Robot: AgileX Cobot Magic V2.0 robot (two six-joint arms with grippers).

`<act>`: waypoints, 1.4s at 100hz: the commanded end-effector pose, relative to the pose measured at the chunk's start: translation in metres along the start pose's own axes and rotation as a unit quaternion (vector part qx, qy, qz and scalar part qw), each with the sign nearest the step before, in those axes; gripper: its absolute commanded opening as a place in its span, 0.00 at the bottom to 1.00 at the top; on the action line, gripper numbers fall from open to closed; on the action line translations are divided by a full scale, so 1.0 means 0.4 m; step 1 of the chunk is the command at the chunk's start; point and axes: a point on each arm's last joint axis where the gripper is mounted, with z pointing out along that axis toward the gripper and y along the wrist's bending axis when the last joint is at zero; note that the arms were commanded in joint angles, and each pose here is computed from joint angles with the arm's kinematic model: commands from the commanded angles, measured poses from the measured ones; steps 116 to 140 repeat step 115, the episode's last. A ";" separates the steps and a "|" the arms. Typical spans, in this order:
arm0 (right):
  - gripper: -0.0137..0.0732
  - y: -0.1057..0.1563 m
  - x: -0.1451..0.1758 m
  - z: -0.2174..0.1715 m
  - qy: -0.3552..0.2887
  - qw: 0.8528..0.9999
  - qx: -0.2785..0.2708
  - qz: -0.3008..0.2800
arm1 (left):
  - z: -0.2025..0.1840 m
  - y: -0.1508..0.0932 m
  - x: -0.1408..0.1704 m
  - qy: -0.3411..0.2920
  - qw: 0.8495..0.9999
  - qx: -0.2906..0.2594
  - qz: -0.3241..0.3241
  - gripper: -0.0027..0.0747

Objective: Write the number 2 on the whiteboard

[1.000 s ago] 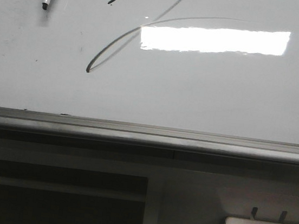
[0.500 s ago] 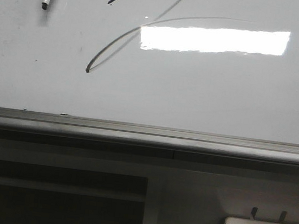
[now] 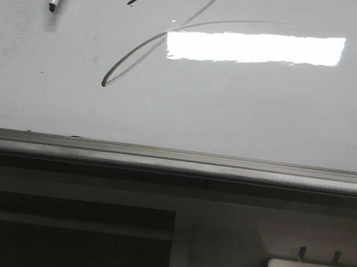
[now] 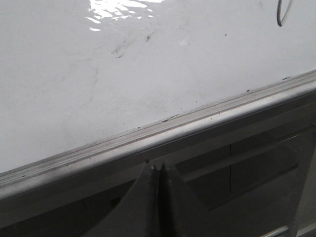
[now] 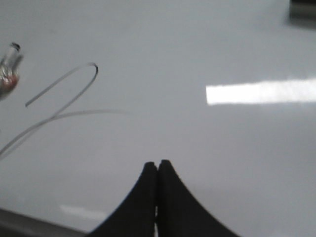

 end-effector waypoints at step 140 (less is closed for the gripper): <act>0.08 -0.030 0.097 -0.073 0.153 0.982 0.104 0.022 | -0.003 0.003 -0.007 -0.036 0.999 -0.010 -0.014 0.01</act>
